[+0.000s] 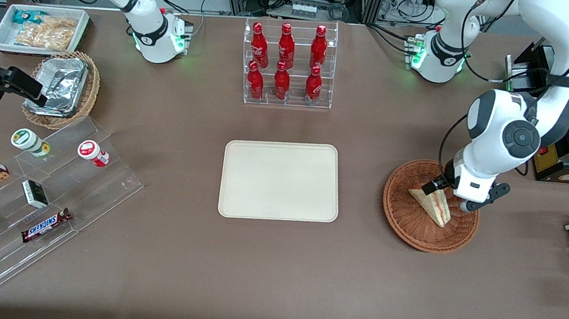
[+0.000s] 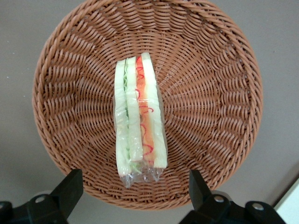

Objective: Place sandwich from basket to tray
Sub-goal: 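Lower the left gripper and close it on the sandwich, then lift the sandwich and carry it over the cream tray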

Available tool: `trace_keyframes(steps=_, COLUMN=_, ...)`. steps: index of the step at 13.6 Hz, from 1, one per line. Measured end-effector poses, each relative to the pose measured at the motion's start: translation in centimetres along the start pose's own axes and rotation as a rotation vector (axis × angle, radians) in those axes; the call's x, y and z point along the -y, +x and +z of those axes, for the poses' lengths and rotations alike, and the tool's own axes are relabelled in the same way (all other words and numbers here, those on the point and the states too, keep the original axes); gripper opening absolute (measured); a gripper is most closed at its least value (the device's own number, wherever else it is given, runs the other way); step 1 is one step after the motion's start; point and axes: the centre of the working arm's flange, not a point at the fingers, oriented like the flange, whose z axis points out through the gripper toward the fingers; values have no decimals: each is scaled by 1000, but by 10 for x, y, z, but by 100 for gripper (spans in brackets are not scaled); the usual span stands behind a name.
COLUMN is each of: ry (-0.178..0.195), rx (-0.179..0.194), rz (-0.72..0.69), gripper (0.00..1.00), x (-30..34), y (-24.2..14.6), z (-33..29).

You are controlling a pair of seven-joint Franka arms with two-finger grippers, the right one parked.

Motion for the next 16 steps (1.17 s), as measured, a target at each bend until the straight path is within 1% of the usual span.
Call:
trace_keyframes(steps=8, ry=-24, rx=-13, rz=-12, gripper=100, x=-3, y=11, z=37)
trace_keyframes(steps=9, ry=-26, rx=-13, rz=-14, gripper=94, x=-3, y=12, z=41)
trace_keyframes(steps=10, ry=-26, rx=-12, rz=-14, gripper=93, x=-3, y=12, z=45)
trace_keyframes(steps=11, ry=-24, rx=-8, rz=-15, gripper=86, x=-3, y=12, z=49)
trace_keyframes(steps=12, ry=-22, rx=-5, rz=-15, gripper=76, x=-3, y=12, z=51)
trace_keyframes(steps=14, ry=-21, rx=-4, rz=-16, gripper=51, x=-3, y=13, z=52)
trace_keyframes(steps=16, ry=-24, rx=-7, rz=-15, gripper=33, x=-4, y=14, z=47)
